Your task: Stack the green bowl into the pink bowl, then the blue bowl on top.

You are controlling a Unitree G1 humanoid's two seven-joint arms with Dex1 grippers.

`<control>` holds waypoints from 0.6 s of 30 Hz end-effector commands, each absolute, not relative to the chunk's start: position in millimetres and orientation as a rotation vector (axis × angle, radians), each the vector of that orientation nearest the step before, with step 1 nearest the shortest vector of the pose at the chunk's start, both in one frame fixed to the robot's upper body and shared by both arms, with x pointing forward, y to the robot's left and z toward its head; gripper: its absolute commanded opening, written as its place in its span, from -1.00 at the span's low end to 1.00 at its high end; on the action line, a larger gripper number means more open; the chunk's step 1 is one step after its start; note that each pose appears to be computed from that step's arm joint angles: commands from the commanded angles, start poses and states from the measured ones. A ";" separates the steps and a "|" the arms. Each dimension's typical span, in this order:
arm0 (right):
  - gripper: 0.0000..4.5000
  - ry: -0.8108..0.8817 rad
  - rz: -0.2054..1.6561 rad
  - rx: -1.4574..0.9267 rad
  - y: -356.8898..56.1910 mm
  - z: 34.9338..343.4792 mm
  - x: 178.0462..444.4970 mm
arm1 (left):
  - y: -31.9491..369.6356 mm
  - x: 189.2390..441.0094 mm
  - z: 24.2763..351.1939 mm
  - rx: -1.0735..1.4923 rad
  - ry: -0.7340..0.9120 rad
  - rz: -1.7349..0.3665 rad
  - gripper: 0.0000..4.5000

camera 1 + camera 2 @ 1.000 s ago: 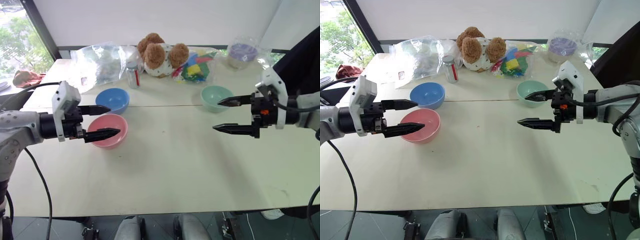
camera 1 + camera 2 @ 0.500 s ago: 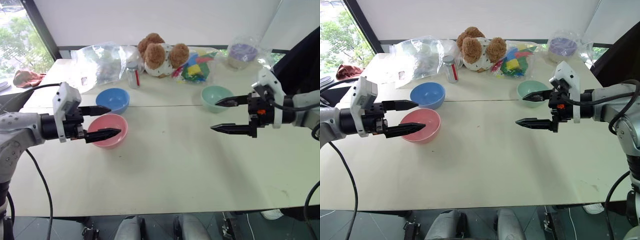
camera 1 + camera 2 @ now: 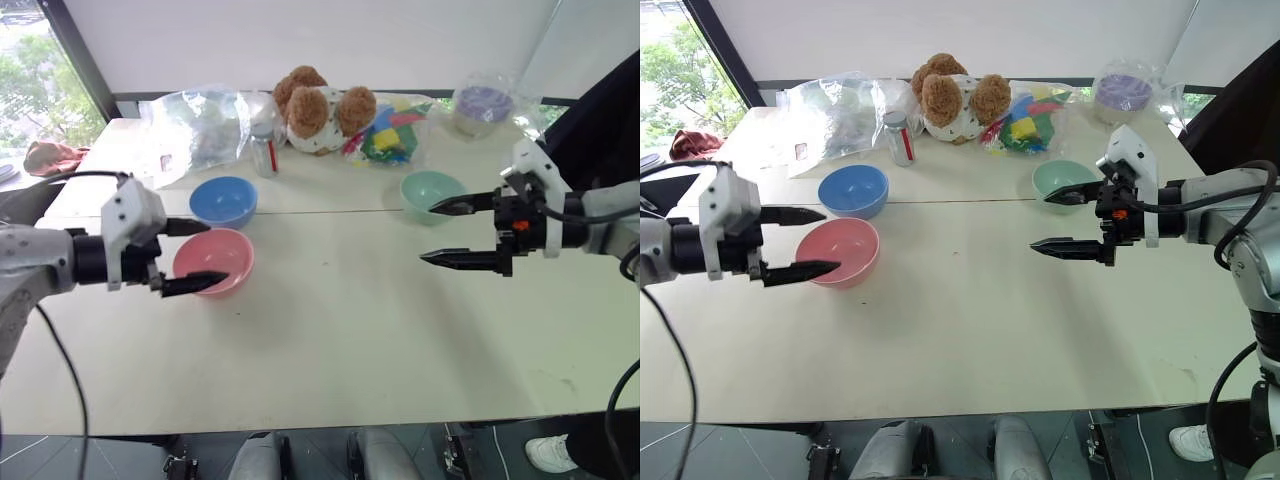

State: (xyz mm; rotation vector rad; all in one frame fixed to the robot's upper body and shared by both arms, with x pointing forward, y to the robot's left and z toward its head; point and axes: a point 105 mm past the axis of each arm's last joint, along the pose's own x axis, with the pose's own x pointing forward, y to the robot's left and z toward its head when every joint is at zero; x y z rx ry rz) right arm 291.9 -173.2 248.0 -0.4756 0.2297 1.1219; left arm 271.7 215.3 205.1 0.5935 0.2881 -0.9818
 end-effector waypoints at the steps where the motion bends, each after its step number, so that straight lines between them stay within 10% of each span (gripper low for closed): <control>1: 1.00 0.180 1.152 -0.508 -163.9 255.3 287.3 | 229.2 274.6 196.1 0.712 0.328 -0.962 1.00; 12: 1.00 0.183 1.147 -0.511 -163.1 250.0 284.0 | 220.0 302.4 131.2 0.736 0.384 -1.025 1.00; 18: 1.00 0.189 1.118 -0.512 -169.4 250.8 280.9 | 208.8 309.8 133.7 0.742 0.334 -1.051 -0.07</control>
